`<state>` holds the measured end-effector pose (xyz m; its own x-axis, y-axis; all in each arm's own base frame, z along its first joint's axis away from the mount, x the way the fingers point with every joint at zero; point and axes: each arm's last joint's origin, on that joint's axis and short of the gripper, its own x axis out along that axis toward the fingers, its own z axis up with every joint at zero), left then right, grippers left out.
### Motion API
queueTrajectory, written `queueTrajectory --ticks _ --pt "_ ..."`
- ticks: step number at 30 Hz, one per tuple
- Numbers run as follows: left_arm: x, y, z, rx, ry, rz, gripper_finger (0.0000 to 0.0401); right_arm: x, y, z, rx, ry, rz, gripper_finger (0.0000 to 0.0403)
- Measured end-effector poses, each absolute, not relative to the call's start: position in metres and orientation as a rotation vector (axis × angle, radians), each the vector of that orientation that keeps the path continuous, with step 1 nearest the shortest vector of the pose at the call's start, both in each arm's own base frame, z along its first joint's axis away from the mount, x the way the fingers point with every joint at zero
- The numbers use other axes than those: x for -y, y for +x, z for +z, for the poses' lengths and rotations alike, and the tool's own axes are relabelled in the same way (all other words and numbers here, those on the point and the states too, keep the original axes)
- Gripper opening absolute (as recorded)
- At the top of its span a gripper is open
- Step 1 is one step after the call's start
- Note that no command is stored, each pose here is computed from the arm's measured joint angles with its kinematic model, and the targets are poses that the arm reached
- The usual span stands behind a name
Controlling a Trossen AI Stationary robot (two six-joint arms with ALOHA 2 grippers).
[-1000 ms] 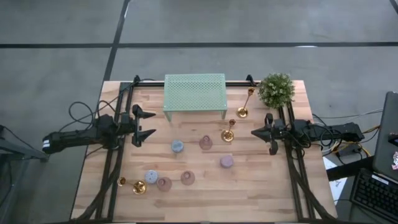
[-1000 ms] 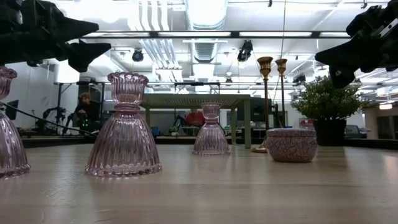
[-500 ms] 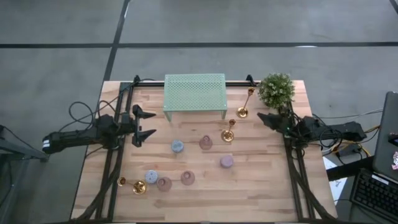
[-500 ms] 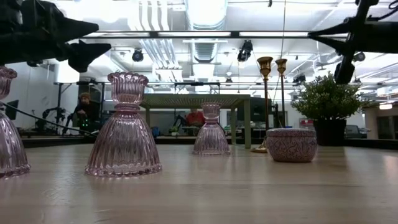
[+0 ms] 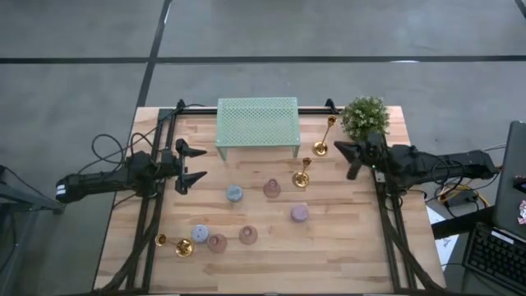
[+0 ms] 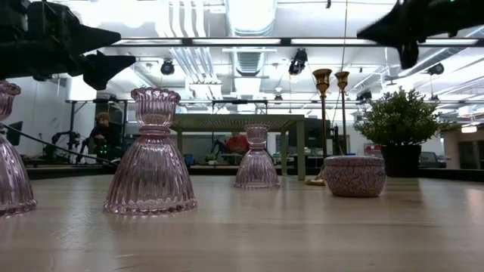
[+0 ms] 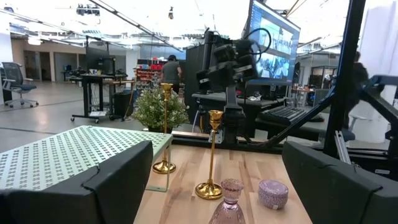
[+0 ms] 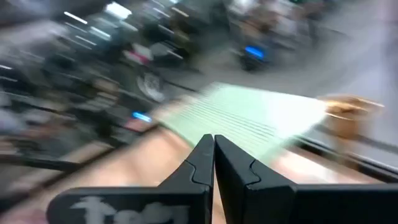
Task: Pick & Place candle stick holders
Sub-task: Put the top right gold candle holder on the shelf
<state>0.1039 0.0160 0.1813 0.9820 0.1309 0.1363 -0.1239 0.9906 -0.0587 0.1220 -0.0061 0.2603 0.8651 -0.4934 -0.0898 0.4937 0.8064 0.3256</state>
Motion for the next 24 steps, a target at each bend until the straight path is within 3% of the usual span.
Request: queueTrajectory --ticks 6,14,24 --pt "-0.016 0.104 0.181 0.141 -0.050 0.128 0.0362 0.011 0.124 0.264 -0.218 0.415 -0.837 0.0008" --pt "-0.016 0.104 0.181 0.141 -0.050 0.129 0.0362 0.013 0.143 0.242 -0.300 0.374 -0.961 0.0017" --pt "-0.016 0.104 0.181 0.141 -0.050 0.129 0.0362 0.021 0.160 0.215 -0.288 0.354 -1.070 0.0144"
